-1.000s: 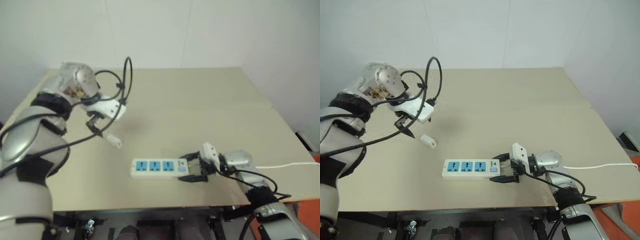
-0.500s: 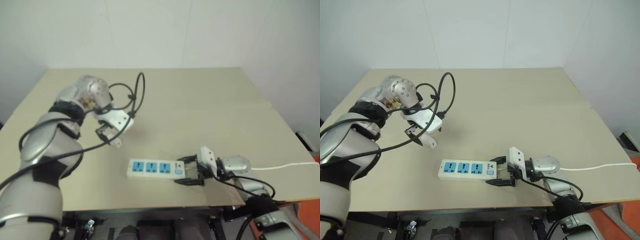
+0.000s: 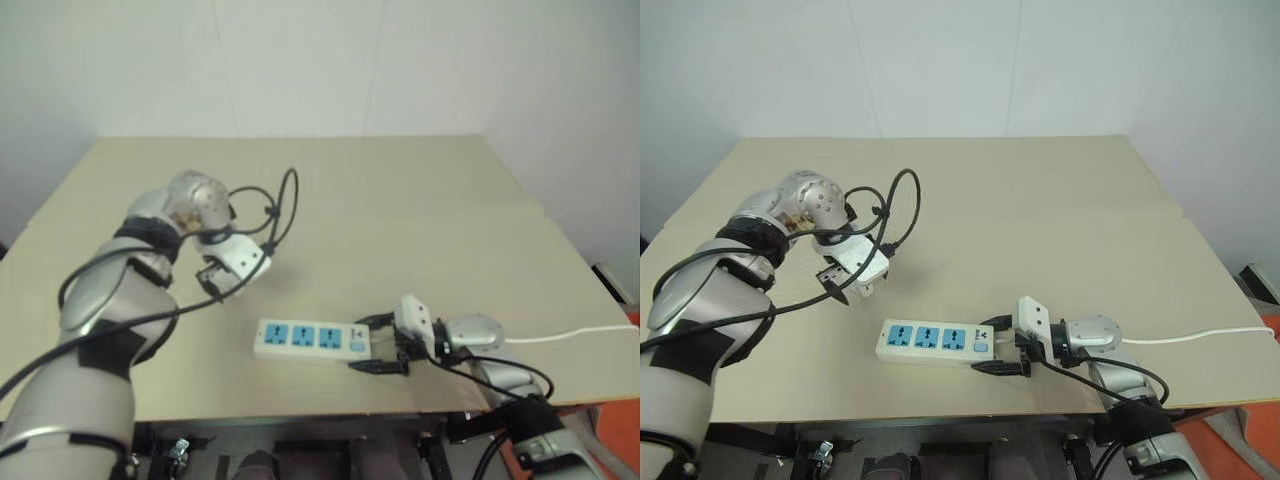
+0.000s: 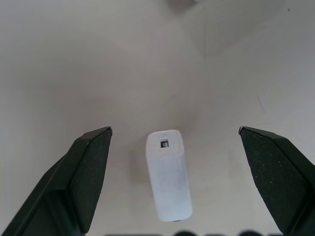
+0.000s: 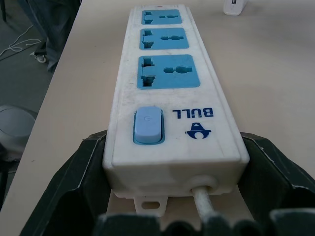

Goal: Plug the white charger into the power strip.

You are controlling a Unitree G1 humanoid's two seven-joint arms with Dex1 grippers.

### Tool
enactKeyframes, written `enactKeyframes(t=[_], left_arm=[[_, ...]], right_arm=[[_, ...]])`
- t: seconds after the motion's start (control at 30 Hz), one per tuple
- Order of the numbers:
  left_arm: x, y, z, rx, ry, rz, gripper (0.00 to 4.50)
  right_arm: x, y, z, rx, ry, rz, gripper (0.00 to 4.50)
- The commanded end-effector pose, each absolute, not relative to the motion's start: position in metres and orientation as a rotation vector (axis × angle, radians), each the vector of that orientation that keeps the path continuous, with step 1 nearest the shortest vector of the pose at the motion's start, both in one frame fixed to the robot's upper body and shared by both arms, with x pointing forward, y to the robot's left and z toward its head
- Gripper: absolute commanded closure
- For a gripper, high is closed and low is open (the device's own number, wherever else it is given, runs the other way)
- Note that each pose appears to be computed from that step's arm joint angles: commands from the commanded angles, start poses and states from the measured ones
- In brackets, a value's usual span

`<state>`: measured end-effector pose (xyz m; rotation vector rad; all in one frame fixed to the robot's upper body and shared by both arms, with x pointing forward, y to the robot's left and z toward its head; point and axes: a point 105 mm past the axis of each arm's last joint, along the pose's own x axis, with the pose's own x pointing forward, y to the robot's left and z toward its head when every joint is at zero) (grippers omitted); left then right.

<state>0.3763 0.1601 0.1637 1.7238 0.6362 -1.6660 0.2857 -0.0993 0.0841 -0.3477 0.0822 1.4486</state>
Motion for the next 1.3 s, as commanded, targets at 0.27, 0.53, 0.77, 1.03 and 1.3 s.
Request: enactKeyframes(t=[0.27,0.53,0.77,1.03,1.3], left_arm=[[0.38,0.158,0.154,1.765,0.619,-1.643,0.0],[0.382,0.162,0.144,1.797,0.646,-1.623,0.0],[0.387,0.164,0.141,1.842,0.651,-1.58,0.0],[0.388,0.161,0.14,1.821,0.648,-1.576,0.0],[0.385,0.158,0.138,1.801,0.633,-1.606,0.38]], right_arm=[[0.278,-0.098,0.087,-0.364,0.081,1.453,1.07],[0.276,-0.099,0.083,-0.373,0.099,1.446,1.07],[0.277,-0.101,0.081,-0.379,0.109,1.44,1.07],[0.277,-0.101,0.08,-0.388,0.116,1.437,1.07],[0.276,-0.102,0.078,-0.389,0.123,1.434,1.07]])
